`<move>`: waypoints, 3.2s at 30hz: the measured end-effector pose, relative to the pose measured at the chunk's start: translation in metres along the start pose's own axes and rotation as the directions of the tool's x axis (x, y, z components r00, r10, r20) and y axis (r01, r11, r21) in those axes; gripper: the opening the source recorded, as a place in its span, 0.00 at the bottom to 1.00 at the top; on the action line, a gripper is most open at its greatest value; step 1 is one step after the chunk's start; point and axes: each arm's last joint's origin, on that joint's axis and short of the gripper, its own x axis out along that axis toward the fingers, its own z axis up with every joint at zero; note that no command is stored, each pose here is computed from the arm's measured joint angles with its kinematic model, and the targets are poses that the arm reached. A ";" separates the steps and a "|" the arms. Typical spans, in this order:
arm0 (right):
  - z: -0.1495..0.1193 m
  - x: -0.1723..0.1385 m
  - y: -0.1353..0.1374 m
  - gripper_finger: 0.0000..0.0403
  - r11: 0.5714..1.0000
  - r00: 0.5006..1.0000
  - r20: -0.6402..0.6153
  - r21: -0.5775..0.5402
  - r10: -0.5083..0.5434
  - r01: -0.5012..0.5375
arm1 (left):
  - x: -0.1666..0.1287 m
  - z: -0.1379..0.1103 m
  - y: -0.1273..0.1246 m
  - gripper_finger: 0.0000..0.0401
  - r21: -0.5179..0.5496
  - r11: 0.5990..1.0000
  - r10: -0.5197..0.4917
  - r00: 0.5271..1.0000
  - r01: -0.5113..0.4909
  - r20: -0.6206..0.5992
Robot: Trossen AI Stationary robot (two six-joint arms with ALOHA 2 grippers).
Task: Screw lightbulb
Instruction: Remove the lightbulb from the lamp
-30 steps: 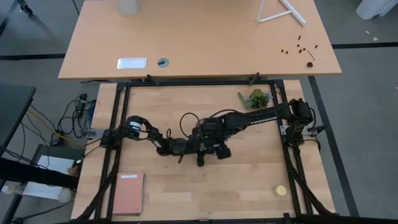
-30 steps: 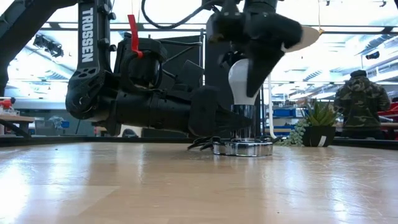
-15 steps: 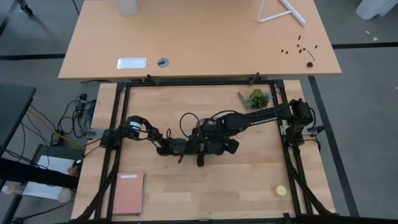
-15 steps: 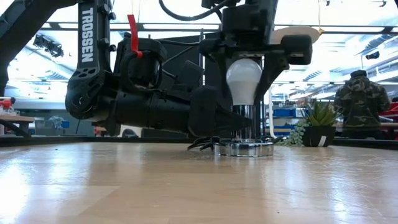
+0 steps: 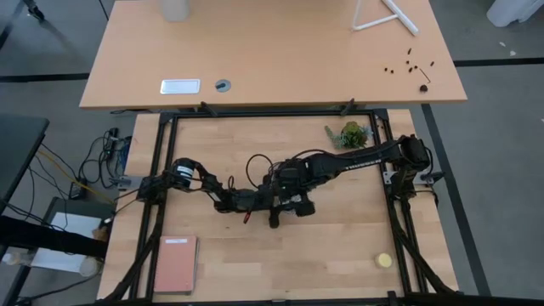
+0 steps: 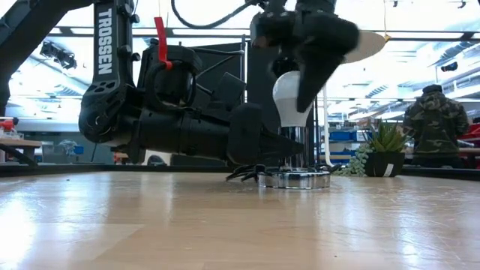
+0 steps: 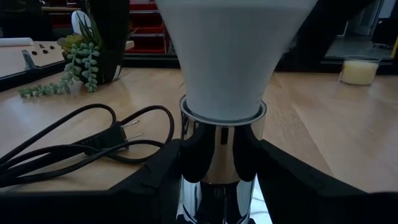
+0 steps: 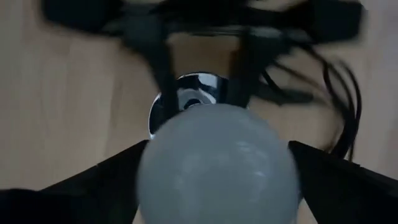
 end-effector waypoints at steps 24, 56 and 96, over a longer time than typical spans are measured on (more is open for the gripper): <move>0.003 0.001 0.018 0.93 0.357 0.997 0.030 0.934 -0.076 -0.001 | 0.000 -0.001 0.001 0.46 -0.003 1.000 0.025 1.000 -0.025 -0.006; -0.001 0.003 0.026 0.65 0.316 0.987 0.008 0.948 -0.159 0.043 | 0.000 0.000 0.001 0.45 0.000 1.000 0.024 1.000 -0.024 0.004; 0.002 0.004 0.016 0.73 0.534 0.997 0.028 -0.843 -0.070 0.061 | 0.000 0.001 -0.001 0.45 0.023 1.000 0.000 1.000 0.000 0.010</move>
